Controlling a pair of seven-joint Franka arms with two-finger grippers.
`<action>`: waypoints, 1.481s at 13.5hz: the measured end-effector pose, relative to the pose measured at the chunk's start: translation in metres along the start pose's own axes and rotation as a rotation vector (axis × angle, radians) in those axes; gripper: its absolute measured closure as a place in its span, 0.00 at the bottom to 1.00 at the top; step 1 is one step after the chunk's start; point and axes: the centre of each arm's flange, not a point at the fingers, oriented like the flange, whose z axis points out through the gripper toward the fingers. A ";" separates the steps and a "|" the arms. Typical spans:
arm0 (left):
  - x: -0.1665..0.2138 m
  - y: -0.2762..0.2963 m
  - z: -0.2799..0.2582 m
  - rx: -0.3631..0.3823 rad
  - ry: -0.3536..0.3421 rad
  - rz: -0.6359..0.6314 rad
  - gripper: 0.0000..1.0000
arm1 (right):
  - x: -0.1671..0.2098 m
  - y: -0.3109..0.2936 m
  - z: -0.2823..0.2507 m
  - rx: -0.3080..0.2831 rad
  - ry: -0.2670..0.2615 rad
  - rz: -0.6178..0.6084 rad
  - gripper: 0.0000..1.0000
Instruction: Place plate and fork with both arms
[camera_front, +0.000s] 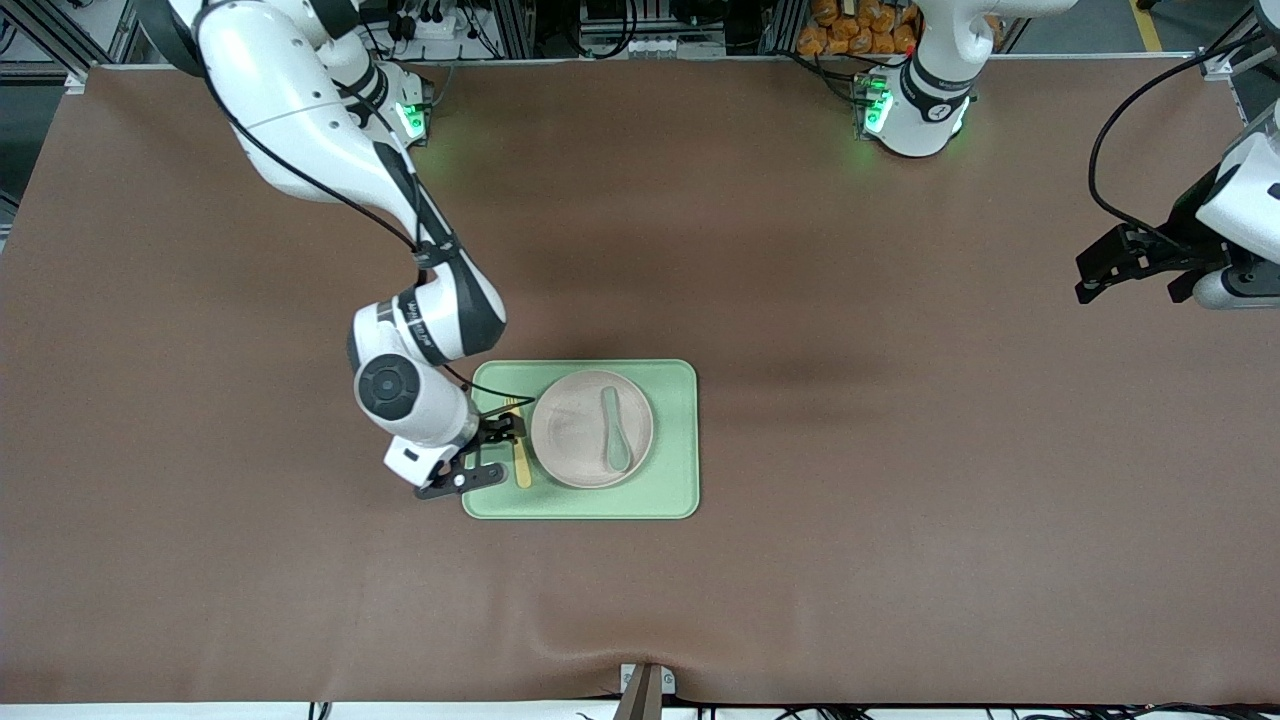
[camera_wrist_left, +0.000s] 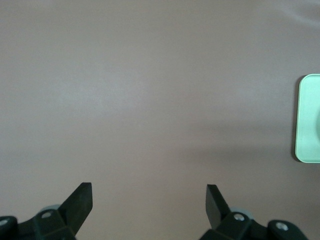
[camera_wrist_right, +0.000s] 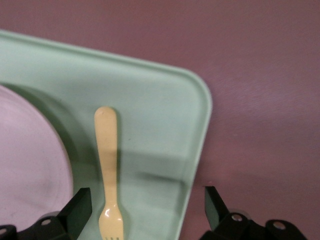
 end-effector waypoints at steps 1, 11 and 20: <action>0.000 0.000 0.001 0.000 -0.001 0.000 0.00 | 0.004 0.013 -0.019 0.003 0.020 0.019 0.00; 0.001 0.000 0.002 0.000 -0.003 0.001 0.00 | -0.055 0.198 -0.244 0.019 -0.073 0.220 0.00; 0.001 0.001 0.003 0.000 -0.005 0.002 0.00 | -0.175 0.207 -0.429 0.039 -0.102 0.181 0.00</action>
